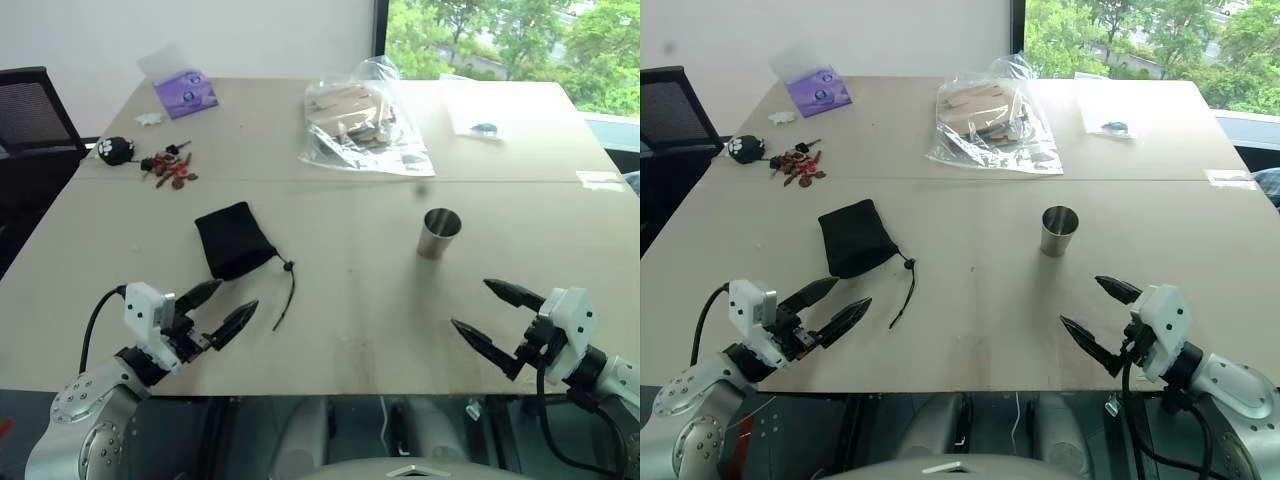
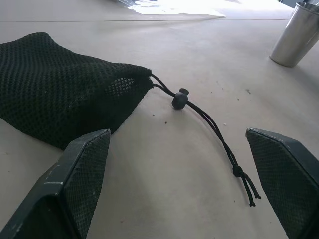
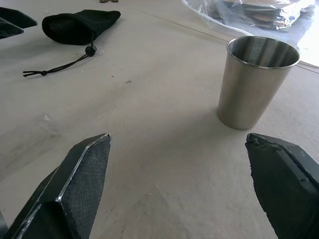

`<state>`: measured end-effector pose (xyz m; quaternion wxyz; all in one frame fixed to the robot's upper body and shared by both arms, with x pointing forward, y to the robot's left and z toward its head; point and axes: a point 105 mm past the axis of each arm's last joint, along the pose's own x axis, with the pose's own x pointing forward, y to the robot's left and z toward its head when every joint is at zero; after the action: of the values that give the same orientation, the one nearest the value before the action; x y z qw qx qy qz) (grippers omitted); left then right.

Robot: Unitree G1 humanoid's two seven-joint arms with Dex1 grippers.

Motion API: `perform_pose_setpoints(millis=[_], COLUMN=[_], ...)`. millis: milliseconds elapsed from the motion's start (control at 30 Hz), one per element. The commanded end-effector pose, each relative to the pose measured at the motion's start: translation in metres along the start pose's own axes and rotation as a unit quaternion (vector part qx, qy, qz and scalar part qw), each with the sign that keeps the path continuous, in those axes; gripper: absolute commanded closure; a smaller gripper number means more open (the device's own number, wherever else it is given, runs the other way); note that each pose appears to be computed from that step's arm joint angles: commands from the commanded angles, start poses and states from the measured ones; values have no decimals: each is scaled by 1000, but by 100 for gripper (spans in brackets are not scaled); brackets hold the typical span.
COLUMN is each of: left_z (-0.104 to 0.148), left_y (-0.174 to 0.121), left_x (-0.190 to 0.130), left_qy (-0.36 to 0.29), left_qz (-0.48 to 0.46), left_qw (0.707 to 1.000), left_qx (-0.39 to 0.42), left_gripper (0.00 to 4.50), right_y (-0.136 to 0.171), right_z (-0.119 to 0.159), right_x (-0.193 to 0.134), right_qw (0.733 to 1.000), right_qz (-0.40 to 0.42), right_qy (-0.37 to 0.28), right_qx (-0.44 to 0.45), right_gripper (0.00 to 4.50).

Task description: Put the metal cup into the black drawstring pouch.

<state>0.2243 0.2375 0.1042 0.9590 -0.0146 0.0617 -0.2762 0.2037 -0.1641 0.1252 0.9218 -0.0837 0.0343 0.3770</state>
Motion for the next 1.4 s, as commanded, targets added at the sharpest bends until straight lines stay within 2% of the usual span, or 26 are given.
perform_pose_setpoints(millis=[33,133,300,400,567,667,867,1033,1400], left_z=[12,21,31,35,47,52,49,52,47], left_y=[5,11,17,19,13,4,1,12,20], left_x=[0,0,8,19,34,48,54,52,46], left_qy=[-18,-26,-8,31,77,83,109,130,162], left_qz=[16,36,76,122,200,212,233,260,254], left_qw=[1000,998,986,961,890,867,831,809,803], left_qx=[18,45,150,246,403,444,493,510,514], left_gripper=[0,0,0,0,0,0,0,0,0], right_y=[-1,1,17,27,30,28,24,22,19], right_z=[11,16,31,35,42,46,49,49,44], right_x=[1,6,8,10,17,22,23,23,22], right_qw=[999,997,986,982,980,981,983,985,986], right_qz=[16,42,103,145,150,140,124,113,106], right_qy=[-29,-52,-96,-99,-102,-102,-96,-93,-88], right_qx=[-23,-49,-89,-74,-83,-88,-93,-91,-88], right_gripper=[10,10,10,10,10,10,10,10,10])
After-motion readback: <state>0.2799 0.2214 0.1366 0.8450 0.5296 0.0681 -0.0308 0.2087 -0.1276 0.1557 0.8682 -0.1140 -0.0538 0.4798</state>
